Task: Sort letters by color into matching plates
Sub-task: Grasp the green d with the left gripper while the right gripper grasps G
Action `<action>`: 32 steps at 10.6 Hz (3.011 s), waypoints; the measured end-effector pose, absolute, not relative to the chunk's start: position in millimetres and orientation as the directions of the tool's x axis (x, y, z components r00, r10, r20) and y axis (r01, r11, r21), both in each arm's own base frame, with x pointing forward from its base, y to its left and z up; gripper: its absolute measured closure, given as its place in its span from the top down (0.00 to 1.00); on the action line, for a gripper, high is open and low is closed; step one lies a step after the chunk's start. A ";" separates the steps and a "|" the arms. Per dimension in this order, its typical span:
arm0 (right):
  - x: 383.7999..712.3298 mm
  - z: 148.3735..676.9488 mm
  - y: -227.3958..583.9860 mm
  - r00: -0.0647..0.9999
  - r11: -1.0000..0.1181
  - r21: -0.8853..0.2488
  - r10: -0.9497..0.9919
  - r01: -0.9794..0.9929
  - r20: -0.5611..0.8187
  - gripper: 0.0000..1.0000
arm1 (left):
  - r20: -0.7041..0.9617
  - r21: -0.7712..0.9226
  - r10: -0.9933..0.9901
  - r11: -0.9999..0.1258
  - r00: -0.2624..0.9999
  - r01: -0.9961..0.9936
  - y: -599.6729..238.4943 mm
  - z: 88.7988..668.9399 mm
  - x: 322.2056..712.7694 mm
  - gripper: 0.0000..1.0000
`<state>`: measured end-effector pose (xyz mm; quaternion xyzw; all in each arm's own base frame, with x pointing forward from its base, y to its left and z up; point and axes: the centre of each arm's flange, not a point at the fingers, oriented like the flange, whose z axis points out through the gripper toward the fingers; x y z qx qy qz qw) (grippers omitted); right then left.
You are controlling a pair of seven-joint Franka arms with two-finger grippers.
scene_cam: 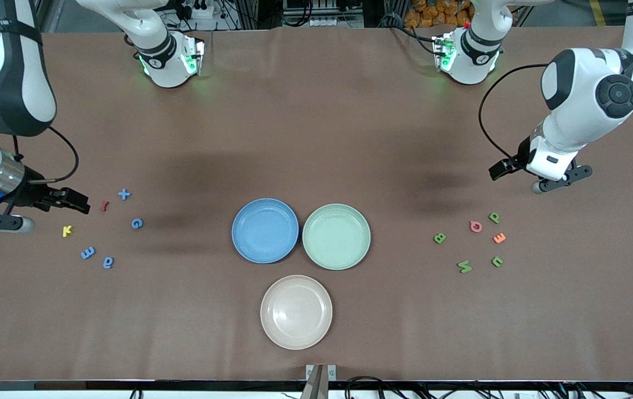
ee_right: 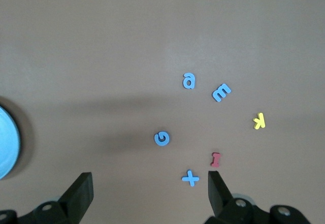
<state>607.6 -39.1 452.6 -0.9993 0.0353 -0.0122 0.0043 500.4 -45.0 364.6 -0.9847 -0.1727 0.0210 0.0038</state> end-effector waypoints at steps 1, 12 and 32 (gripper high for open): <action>605.9 436.8 -42.9 0.998 -0.998 -0.009 -0.059 -0.059 0.028 1.00 | -0.029 -0.031 0.367 -0.930 0.930 0.366 -44.6 354.1 502.3 1.00; 575.8 278.5 -30.3 0.999 -0.999 -0.031 -0.031 -0.030 0.011 1.00 | 0.011 -0.036 0.645 -0.763 0.764 0.645 -17.5 219.0 517.1 1.00; 560.1 169.9 -52.9 0.951 -0.951 -0.008 0.307 0.308 0.020 0.96 | 0.014 -0.018 0.730 -0.683 0.683 0.730 -3.8 169.4 555.8 0.78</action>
